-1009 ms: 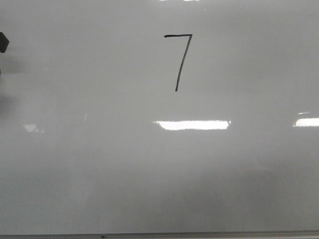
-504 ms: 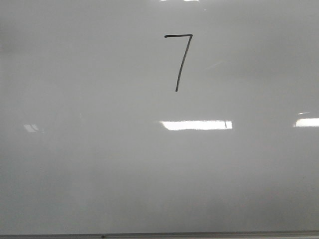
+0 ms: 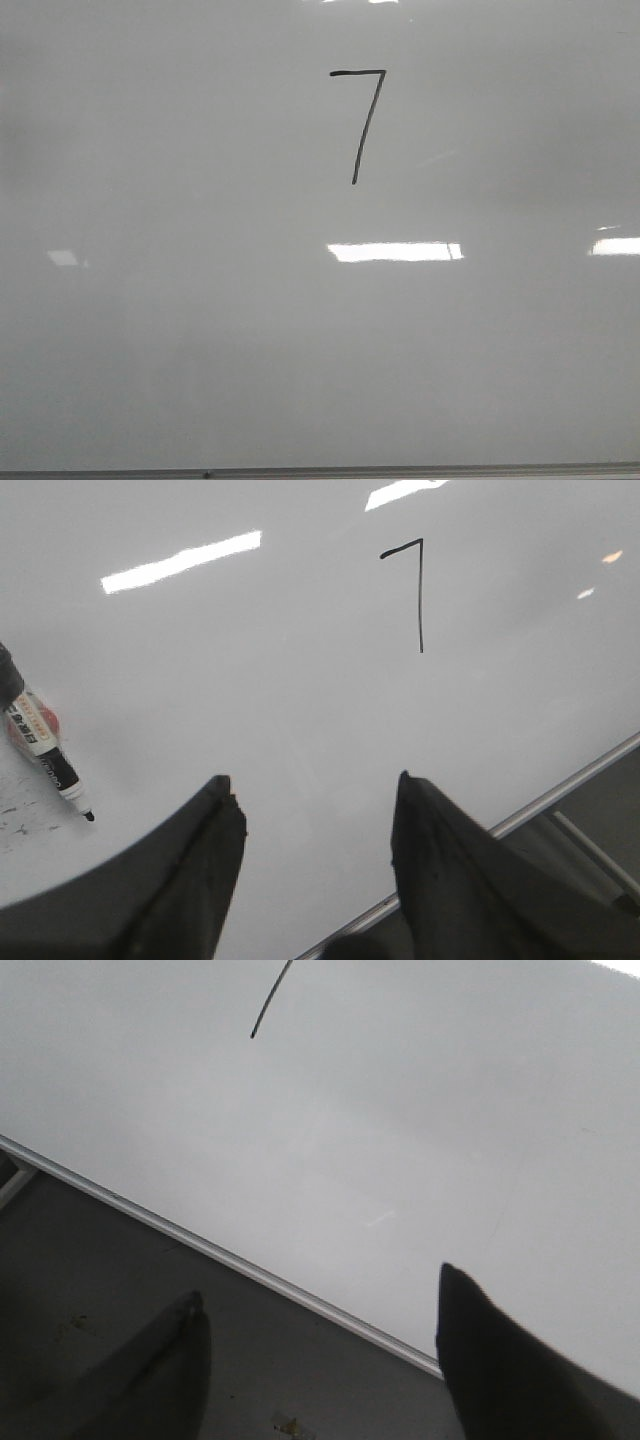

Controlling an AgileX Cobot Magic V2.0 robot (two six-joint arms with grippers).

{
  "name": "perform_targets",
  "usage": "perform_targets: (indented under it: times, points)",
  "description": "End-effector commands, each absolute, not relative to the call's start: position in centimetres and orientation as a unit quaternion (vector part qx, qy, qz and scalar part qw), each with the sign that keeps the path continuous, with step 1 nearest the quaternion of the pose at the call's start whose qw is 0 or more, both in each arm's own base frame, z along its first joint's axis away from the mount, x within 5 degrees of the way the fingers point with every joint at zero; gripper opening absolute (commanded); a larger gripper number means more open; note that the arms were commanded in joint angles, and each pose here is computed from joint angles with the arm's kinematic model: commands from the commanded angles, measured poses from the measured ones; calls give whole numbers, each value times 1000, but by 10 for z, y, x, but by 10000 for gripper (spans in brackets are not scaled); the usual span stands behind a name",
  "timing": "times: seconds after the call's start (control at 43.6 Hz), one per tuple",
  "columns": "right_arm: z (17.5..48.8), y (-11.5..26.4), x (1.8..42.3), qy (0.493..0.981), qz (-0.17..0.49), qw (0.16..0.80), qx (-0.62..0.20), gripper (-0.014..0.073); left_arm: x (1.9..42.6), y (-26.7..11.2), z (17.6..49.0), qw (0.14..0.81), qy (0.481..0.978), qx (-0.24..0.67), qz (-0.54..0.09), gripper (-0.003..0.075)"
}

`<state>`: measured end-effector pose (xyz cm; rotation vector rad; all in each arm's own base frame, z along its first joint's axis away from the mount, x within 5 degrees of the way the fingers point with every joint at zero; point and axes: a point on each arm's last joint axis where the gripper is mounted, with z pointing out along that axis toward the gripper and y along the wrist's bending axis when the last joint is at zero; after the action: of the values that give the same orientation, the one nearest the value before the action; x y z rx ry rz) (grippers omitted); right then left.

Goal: Write number 7 on whiteboard

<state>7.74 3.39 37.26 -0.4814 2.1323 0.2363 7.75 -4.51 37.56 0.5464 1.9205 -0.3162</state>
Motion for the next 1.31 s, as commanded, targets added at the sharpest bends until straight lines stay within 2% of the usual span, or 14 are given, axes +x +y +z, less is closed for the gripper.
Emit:
perform_targets:
  times: [0.0, 0.39, 0.481, 0.55, 0.757, 0.848, 1.284]
  points:
    - [384, 33, 81, 844, 91, 495, -188, 507, 76, -46, 387, 566, 778, 226, -150, 347]
    - [377, 31, 83, 850, 73, 486, -191, 507, 76, -46, 387, 569, 776, 225, -151, 347]
    - [377, 31, 83, 850, 73, 486, -191, 492, 76, -46, 387, 569, 776, 225, -151, 312]
    - [377, 31, 83, 850, 73, 486, -191, 419, 76, -46, 387, 569, 776, 225, -151, 253]
    - [377, 31, 83, 850, 73, 485, -191, 43, 76, -46, 387, 569, 776, 225, -151, 46]
    - [377, 31, 83, 850, 73, 485, -191, -62, 77, -46, 387, 570, 776, 226, -148, -21]
    - [376, 31, 82, 853, 73, 480, -192, -69, 77, -44, 387, 574, 775, 229, -136, -21]
